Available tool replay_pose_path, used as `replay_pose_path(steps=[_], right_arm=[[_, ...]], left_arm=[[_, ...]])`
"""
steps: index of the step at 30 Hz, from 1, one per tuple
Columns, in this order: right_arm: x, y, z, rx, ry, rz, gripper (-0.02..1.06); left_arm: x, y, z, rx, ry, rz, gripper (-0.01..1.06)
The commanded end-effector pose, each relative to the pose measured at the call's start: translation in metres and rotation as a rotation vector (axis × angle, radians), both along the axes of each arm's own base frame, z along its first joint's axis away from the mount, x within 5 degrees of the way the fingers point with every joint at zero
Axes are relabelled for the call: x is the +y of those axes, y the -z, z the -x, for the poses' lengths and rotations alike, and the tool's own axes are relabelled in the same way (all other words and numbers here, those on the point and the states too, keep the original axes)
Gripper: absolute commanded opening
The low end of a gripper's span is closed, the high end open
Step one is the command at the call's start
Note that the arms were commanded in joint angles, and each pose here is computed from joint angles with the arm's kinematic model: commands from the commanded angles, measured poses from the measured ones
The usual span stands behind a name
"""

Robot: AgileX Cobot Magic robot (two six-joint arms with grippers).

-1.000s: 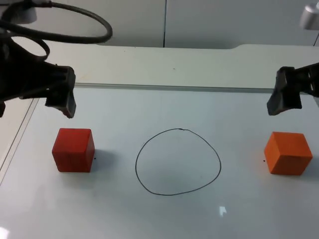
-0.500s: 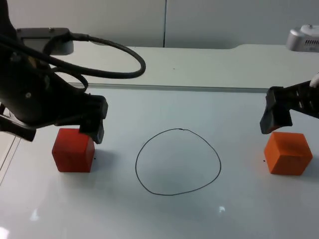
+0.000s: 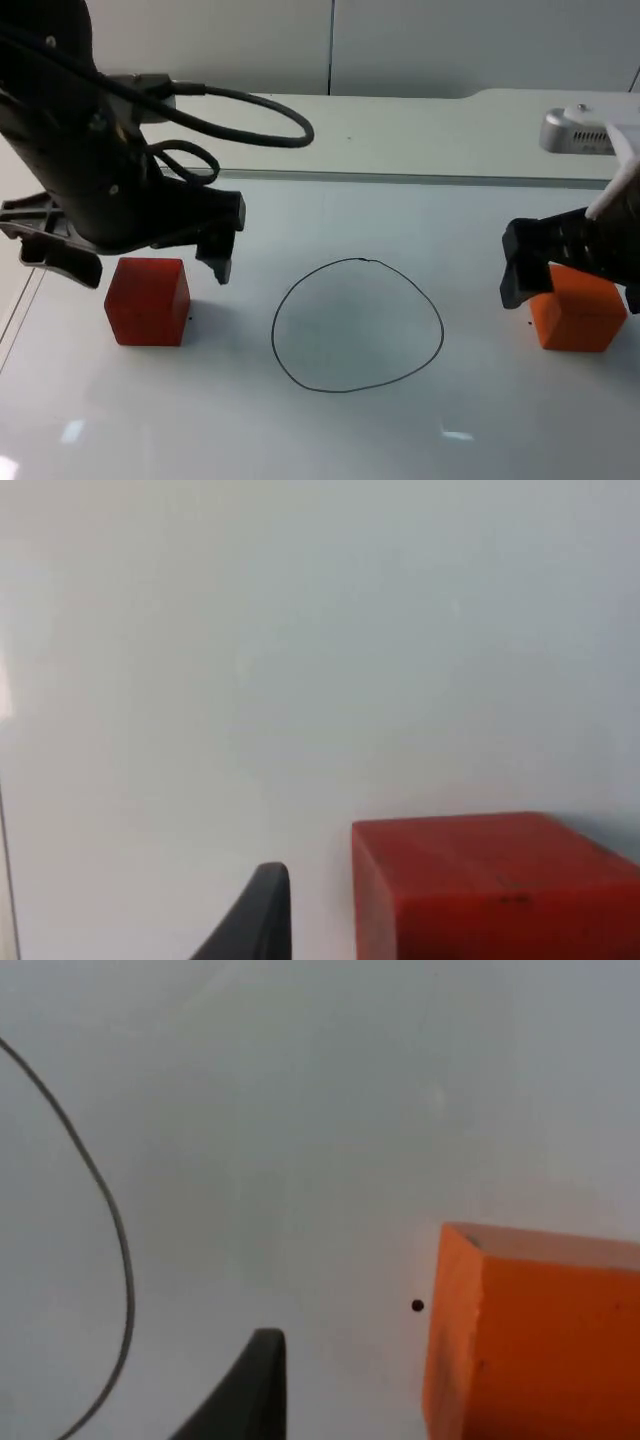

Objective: Pick up one cube with the left hand and another cube with the right hand. First place the cube in the right hand at the target position, then stack the cube in the left hand on top.

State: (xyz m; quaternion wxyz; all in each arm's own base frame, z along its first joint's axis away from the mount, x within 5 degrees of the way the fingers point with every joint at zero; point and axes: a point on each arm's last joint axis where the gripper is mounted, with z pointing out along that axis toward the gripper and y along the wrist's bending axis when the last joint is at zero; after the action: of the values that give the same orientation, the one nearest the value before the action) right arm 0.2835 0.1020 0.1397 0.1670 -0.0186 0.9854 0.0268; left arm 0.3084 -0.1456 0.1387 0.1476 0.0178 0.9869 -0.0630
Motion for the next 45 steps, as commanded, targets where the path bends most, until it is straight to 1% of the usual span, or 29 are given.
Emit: replay_pose_path(steps=[1,6,12,13,15,16,17,18,21,22,23,24,25,26,27,30,31,32,33,35,36,38,41,42,44,45], right_arm=[[0.003,-0.001,-0.004,-0.029,-0.001,-0.013,1.05],[0.003,0.008,-0.004,-0.004,0.000,-0.005,1.05],[0.004,0.010,-0.006,-0.014,-0.002,-0.012,1.03],[0.004,0.010,-0.006,-0.014,-0.002,-0.012,1.00],[0.004,0.010,-0.006,-0.014,-0.002,-0.012,0.89],[0.004,0.010,-0.006,-0.014,-0.002,-0.012,0.89],[0.004,0.010,-0.006,-0.014,-0.002,-0.012,0.86],[0.005,0.010,-0.006,-0.018,-0.003,-0.014,0.78],[0.005,0.014,-0.006,-0.005,0.002,-0.011,0.62],[0.005,0.014,-0.006,-0.005,0.002,-0.011,0.62],[0.005,0.015,-0.006,-0.001,0.007,-0.011,0.56],[0.005,0.015,-0.006,0.000,0.020,-0.015,0.52],[0.005,0.016,-0.006,0.002,0.022,-0.015,0.47],[0.005,0.016,-0.007,-0.001,0.027,-0.018,0.41],[0.005,0.016,-0.007,-0.001,0.027,-0.018,0.41],[0.004,0.016,-0.007,-0.010,0.043,-0.016,0.25],[0.004,0.015,-0.007,-0.011,0.047,-0.014,0.19],[0.003,0.015,-0.008,-0.014,0.048,-0.010,0.14],[0.003,0.015,-0.008,-0.014,0.048,-0.010,0.14],[0.003,0.014,-0.007,-0.014,0.048,-0.010,0.06],[0.003,0.010,-0.007,-0.027,0.042,-0.009,0.02],[0.003,0.007,-0.007,-0.034,0.042,-0.010,0.00],[0.001,-0.008,-0.006,-0.079,0.031,-0.016,0.00],[0.001,-0.008,-0.006,-0.079,0.031,-0.016,0.00],[0.000,-0.023,-0.004,-0.120,0.020,-0.017,0.00],[-0.001,-0.032,-0.004,-0.142,0.016,-0.015,0.00]], left_arm=[[-0.002,0.004,0.000,0.021,-0.003,-0.007,1.05],[-0.002,0.016,0.001,0.062,-0.003,-0.031,1.05],[0.000,0.016,0.002,0.074,0.010,-0.052,1.05],[0.000,0.016,0.002,0.074,0.014,-0.058,1.05],[0.000,0.016,0.002,0.074,0.014,-0.058,1.05],[0.000,0.016,0.002,0.074,0.014,-0.058,1.05],[0.000,0.016,0.003,0.075,0.014,-0.058,1.05],[0.000,0.016,0.002,0.074,0.016,-0.060,1.05],[0.001,0.016,0.003,0.074,0.022,-0.067,1.02],[0.001,0.016,0.003,0.074,0.022,-0.067,1.02],[0.001,0.016,0.003,0.076,0.022,-0.068,0.98],[0.001,0.016,0.003,0.076,0.024,-0.070,0.91],[0.001,0.016,0.003,0.077,0.024,-0.071,0.79],[0.001,0.016,0.003,0.079,0.024,-0.072,0.65],[0.001,0.016,0.003,0.079,0.024,-0.072,0.65],[0.002,0.016,0.003,0.084,0.024,-0.075,0.29],[0.002,0.016,0.004,0.091,0.008,-0.074,0.20],[0.002,0.017,0.004,0.094,-0.001,-0.073,0.14],[0.002,0.017,0.004,0.094,-0.001,-0.073,0.14],[0.003,0.017,0.005,0.113,-0.015,-0.078,0.04],[0.003,0.015,0.006,0.113,-0.015,-0.079,0.03],[0.003,0.012,0.006,0.105,-0.012,-0.079,0.03],[0.004,-0.003,0.005,0.052,0.004,-0.072,0.03],[0.004,-0.003,0.005,0.052,0.004,-0.072,0.03],[0.006,-0.018,0.005,0.007,0.018,-0.072,0.03],[0.008,-0.033,0.006,-0.044,0.041,-0.083,0.03]])
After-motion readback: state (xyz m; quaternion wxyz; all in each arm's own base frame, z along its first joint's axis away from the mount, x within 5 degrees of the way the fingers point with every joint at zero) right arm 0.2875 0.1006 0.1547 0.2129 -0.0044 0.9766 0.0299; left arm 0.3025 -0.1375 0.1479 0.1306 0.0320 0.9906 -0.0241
